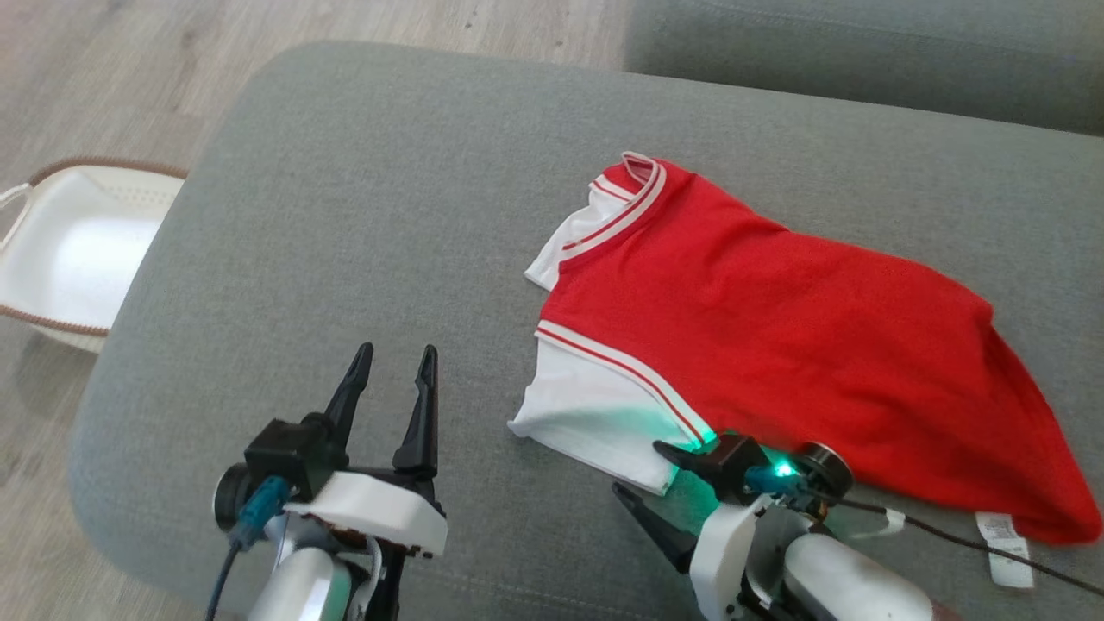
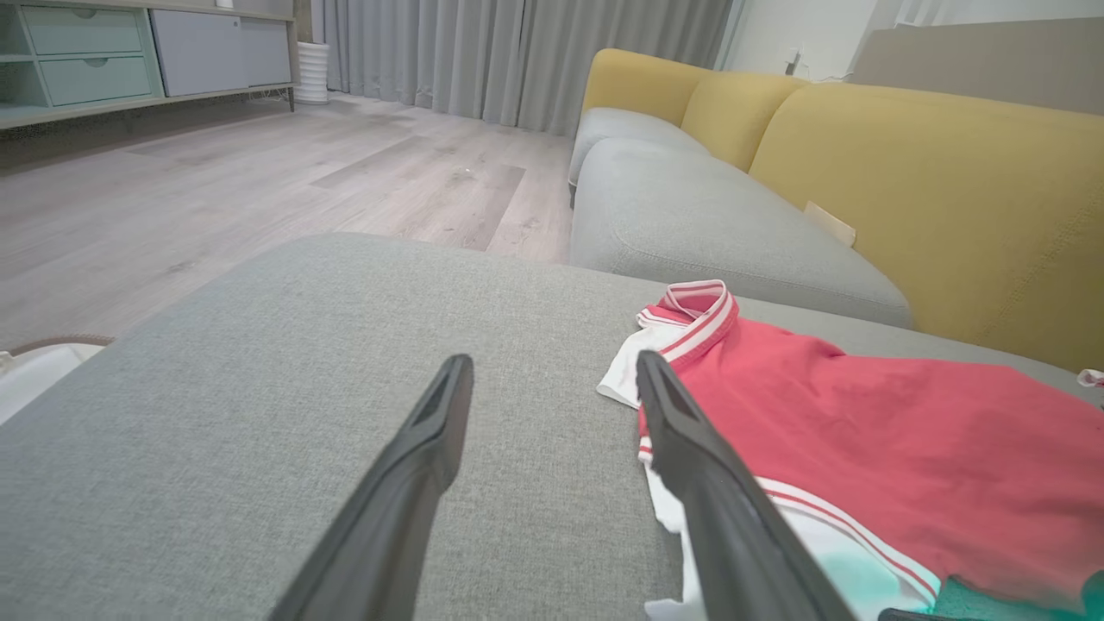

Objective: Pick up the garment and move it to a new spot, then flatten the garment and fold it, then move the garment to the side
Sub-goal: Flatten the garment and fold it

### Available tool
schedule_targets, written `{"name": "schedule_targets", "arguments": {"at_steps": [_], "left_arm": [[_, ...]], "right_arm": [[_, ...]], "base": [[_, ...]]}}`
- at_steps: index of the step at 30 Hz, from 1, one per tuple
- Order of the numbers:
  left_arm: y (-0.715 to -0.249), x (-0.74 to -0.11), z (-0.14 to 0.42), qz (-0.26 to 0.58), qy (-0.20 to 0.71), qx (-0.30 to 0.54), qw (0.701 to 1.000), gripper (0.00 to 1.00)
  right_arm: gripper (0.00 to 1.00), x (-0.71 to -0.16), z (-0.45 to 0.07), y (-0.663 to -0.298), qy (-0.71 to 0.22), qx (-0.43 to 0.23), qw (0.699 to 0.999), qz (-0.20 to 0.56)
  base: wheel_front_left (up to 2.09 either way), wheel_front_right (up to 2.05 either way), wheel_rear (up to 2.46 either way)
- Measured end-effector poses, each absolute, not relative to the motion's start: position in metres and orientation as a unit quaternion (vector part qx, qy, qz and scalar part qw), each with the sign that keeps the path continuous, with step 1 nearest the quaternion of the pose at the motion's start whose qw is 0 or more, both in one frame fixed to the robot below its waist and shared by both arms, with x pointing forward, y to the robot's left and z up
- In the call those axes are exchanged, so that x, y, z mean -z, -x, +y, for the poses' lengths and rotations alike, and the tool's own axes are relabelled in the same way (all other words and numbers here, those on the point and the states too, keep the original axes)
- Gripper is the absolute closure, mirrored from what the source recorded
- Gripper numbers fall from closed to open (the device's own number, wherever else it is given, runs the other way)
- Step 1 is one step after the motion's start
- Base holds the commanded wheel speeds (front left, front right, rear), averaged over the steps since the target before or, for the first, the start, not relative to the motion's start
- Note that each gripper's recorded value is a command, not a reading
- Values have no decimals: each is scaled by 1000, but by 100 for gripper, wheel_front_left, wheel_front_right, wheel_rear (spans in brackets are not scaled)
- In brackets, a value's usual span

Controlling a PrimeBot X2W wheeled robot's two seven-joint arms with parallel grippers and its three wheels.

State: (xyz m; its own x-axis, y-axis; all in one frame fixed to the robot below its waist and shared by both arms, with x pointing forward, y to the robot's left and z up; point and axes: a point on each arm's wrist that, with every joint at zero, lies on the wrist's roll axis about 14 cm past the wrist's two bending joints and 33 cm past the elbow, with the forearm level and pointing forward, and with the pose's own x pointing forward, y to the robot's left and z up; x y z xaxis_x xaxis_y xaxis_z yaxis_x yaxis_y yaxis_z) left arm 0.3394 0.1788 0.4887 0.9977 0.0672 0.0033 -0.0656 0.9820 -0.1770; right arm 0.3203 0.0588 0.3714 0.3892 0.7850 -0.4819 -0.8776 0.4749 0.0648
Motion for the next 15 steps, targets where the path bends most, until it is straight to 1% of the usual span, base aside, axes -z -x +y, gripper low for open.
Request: {"name": "schedule_targets", "arguments": {"at_steps": [4, 11, 12, 13, 15], "left_arm": [[-340, -486, 182, 1, 90, -40, 995, 0], [-345, -483, 183, 6, 88, -40, 995, 0], [-346, -482, 183, 7, 88, -40, 995, 0], [-347, -482, 182, 7, 88, -39, 995, 0], [-349, -483, 181, 6, 88, -37, 995, 0]], "right_arm": [[0, -357, 55, -324, 124, -505, 818, 247], [0, -352, 62, -332, 132, -511, 810, 255], [55, -352, 63, -331, 130, -512, 809, 257], [100, -352, 63, -332, 129, -512, 809, 258], [100, -353, 61, -335, 130, -509, 810, 259]], "base": [[0, 0, 0], [0, 0, 0], [0, 0, 0], [0, 0, 0], [0, 0, 0]]}}
